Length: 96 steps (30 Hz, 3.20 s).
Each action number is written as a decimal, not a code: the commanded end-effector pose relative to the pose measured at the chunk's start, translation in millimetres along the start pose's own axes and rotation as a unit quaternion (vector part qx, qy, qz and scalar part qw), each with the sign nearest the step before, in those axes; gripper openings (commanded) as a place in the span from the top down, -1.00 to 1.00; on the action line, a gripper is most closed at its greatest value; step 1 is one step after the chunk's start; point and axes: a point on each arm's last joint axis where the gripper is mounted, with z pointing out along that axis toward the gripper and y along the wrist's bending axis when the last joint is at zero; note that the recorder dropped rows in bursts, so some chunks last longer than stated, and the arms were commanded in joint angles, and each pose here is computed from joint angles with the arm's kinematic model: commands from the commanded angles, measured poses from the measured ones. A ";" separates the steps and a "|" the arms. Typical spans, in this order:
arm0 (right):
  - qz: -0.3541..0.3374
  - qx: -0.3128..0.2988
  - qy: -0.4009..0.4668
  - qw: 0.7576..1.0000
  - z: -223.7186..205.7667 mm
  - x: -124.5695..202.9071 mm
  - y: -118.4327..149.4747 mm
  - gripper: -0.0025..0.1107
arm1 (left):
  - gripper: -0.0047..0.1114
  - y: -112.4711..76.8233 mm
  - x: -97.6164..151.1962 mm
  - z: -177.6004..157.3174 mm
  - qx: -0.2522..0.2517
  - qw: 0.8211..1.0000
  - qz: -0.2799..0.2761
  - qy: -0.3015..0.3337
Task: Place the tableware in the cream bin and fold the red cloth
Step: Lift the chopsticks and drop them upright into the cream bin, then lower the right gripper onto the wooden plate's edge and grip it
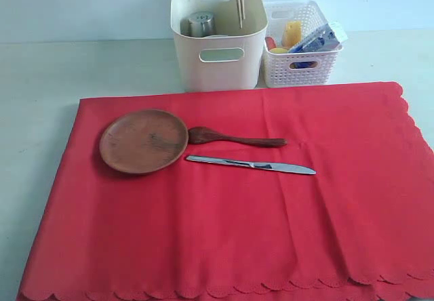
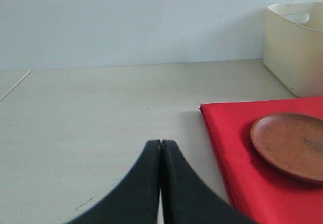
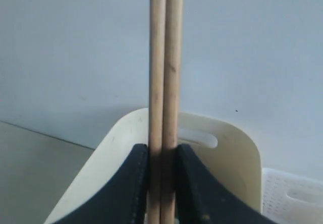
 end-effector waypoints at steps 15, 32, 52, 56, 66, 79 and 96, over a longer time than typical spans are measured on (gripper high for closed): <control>-0.005 -0.003 -0.021 1.000 39.2 12.7 -8.8 0.05 | 0.87 0.0 -0.7 -0.5 0.000 1.000 -0.005 -0.004; 0.018 0.134 0.189 0.973 -17.7 -3.1 -27.5 -0.22 | 0.87 0.0 -0.7 -0.5 0.000 1.000 -0.005 -0.004; 0.057 -0.162 0.422 0.890 -49.5 89.1 86.0 -0.22 | 0.87 0.0 -0.7 -0.5 0.000 1.000 -0.005 -0.004; 0.072 -0.148 0.406 0.899 -48.8 105.2 98.6 -0.22 | 0.87 0.0 -0.7 -0.5 0.000 1.000 -0.005 -0.004; 0.152 -0.115 0.454 0.870 -28.8 155.7 103.3 -0.22 | 0.87 0.0 -0.7 -0.5 0.000 1.000 -0.005 -0.004; 0.190 -0.111 0.459 0.861 -18.7 173.4 105.3 -0.22 | 0.87 0.0 -0.7 -0.5 0.000 1.000 -0.005 -0.004; 0.237 -0.097 0.467 0.846 -6.5 199.0 106.2 -0.10 | 0.87 0.0 -0.7 -0.5 0.000 1.000 -0.005 -0.004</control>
